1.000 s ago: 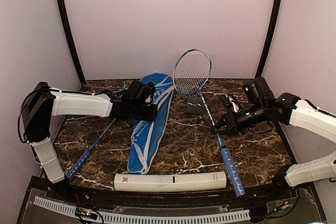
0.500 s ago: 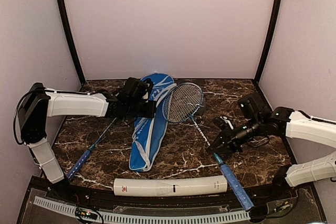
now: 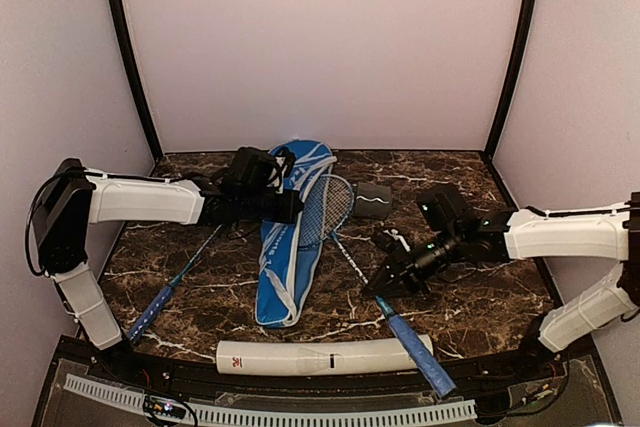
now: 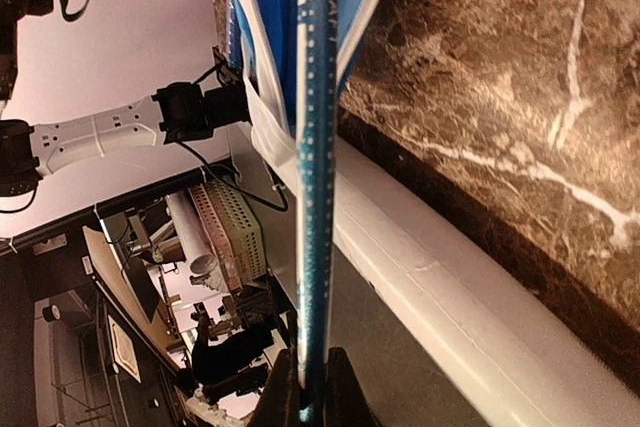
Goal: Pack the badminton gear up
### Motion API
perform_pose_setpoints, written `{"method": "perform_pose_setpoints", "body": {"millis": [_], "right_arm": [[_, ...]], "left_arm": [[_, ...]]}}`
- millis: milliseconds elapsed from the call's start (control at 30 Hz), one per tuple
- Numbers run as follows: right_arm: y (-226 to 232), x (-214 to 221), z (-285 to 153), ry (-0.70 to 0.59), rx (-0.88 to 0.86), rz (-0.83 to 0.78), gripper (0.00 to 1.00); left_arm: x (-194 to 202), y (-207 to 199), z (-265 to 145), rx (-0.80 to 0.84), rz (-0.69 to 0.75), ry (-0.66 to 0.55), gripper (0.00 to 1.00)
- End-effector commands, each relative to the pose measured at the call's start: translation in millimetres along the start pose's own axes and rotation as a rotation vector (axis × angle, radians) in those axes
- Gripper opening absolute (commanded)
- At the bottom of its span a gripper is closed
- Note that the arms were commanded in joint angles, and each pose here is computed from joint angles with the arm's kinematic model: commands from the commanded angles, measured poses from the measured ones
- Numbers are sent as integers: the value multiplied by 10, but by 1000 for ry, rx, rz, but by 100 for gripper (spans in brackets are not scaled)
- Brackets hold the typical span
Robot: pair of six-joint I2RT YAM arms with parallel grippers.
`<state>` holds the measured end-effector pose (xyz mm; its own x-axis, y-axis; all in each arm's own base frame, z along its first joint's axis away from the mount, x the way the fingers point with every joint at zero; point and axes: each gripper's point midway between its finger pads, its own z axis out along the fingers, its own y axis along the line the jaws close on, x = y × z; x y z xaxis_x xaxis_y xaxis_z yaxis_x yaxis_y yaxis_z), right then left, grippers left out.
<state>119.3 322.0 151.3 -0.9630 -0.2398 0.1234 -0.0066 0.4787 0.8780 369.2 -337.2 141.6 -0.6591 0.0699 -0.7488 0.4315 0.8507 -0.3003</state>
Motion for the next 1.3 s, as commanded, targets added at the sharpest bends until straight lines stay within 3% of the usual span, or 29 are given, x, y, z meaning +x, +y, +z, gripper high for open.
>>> {"method": "perform_pose_setpoints", "body": {"millis": [0, 367, 767, 1000, 1267], "right_arm": [[404, -312, 61, -76, -118, -114, 0], [508, -965, 285, -243, -134, -175, 0], [330, -1510, 424, -382, -1, -248, 0], [278, -1816, 328, -494, 29, -275, 0], [228, -1941, 295, -516, 33, -266, 0]], "left_arm": [[-167, -184, -129, 105, 39, -58, 0], [-64, -475, -103, 278, 118, -16, 0], [-30, -903, -325, 478, 262, -2, 0], [63, -1004, -414, 509, 282, 20, 0], [57, -1038, -429, 516, 266, 14, 0]]}}
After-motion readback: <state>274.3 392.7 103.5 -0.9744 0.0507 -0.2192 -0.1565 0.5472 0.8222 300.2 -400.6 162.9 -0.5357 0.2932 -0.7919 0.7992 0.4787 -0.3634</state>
